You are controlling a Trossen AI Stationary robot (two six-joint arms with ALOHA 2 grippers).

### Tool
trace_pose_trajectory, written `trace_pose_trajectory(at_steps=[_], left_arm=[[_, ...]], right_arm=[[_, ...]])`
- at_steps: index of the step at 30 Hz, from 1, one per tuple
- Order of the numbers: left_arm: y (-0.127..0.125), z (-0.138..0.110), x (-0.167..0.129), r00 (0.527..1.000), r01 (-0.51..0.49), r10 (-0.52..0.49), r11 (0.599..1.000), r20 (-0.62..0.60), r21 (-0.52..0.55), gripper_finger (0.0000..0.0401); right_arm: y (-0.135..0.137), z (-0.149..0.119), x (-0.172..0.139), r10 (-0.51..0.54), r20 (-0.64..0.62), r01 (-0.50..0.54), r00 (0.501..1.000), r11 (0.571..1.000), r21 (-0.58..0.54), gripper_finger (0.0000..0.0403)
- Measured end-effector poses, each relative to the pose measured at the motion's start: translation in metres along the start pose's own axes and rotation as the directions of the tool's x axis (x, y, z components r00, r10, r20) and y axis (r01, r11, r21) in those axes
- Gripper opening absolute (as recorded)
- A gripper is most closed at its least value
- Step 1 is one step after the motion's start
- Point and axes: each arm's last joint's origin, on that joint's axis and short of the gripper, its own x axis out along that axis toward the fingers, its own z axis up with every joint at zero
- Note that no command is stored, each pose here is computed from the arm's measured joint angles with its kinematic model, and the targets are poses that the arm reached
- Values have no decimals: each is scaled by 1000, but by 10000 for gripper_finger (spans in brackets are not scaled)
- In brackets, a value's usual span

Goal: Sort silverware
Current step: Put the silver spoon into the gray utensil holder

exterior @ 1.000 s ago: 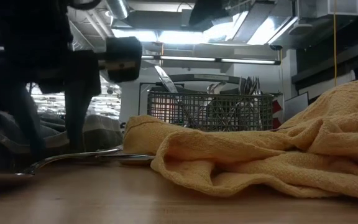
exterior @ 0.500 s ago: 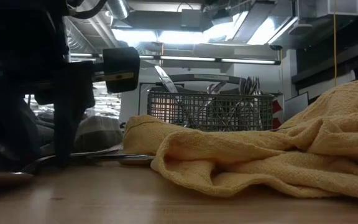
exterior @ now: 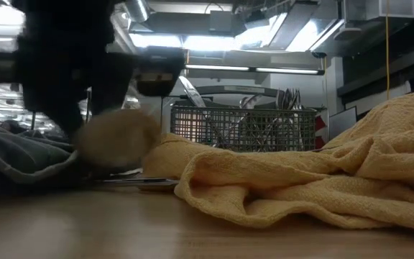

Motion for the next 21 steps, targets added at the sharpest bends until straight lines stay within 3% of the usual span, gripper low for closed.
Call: trace_pose_trajectory(at_steps=[7, 12, 16, 21], left_arm=[[33, 0, -27, 987, -112, 135, 962, 81, -248, 9], [65, 2, -49, 933, -198, 290, 908, 212, -369, 6], [97, 0, -63, 827, -284, 460, 839, 324, -464, 10], [135, -10, -86, 634, -391, 668, 711, 390, -584, 6]], right_arm=[[-18, -15, -36, -180, 33, 177, 983, 982, 67, 138], [-27, -25, -54, -284, 31, 278, 958, 953, 123, 138], [-32, -32, -64, -339, 21, 332, 941, 932, 144, 138], [-36, -38, -73, -400, 29, 389, 916, 903, 181, 138]])
